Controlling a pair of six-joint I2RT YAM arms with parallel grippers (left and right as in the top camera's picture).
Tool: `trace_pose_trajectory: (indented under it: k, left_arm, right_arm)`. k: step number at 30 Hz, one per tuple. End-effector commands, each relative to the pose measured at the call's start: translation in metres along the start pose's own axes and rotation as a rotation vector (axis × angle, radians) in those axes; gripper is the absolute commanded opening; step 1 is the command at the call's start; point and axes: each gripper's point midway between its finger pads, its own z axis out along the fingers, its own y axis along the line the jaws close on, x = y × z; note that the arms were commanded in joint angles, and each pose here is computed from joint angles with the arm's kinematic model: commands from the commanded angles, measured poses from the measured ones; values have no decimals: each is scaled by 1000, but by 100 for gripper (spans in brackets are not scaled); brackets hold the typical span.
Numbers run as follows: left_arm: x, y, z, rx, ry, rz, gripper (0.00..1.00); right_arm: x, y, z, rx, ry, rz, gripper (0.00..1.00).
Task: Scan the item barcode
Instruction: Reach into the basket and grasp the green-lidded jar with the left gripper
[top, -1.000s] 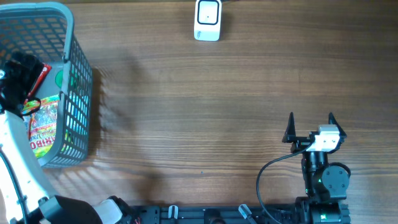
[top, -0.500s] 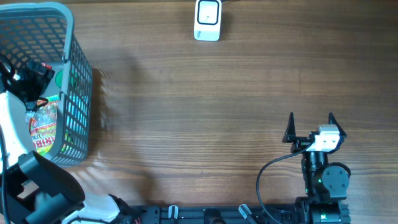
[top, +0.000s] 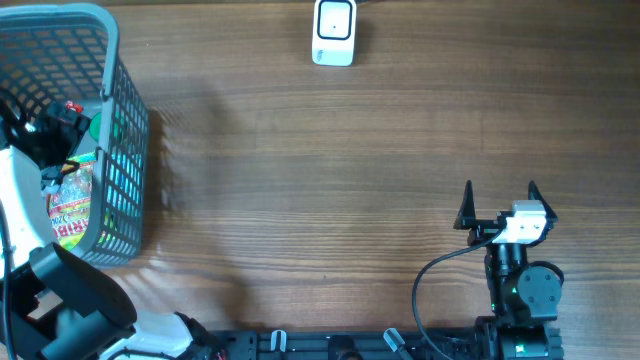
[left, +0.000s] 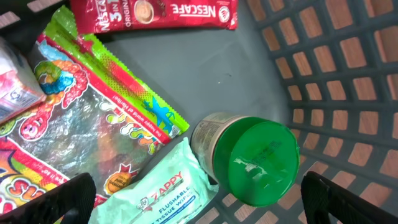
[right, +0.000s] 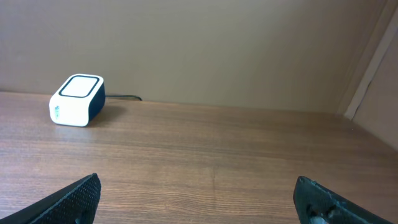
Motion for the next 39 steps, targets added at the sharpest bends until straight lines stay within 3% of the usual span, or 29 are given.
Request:
trace_pose_trajectory:
  k: [1,7,11,17,29,33,39]
  left_arm:
    - [1,18,2,-93,-5,-17,100]
    - [1,19,3,-109,-11,-29,100]
    - [6,-13,6,16,7,1,100]
    - [12,-47,23,64,-11,61,100]
    - [35,-45,78,24,85,57,99]
    - [46,-36,82,-11,130,93,72]
    - [55,-27,81,-41,172,107,71]
  right_arm:
    - [0,-1,0,2,-1,-9,100]
    - [0,-1,0,2,-1,-9,100]
    - [0,-1,0,2,-1,-9,100]
    - [0,-1,0,2,-1,-9,100]
    - [0,-1,0,2,-1,-9,100]
    - [0,-1,0,2,-1,-9,100]
    - [0,-1,0,2,-1,-9,100]
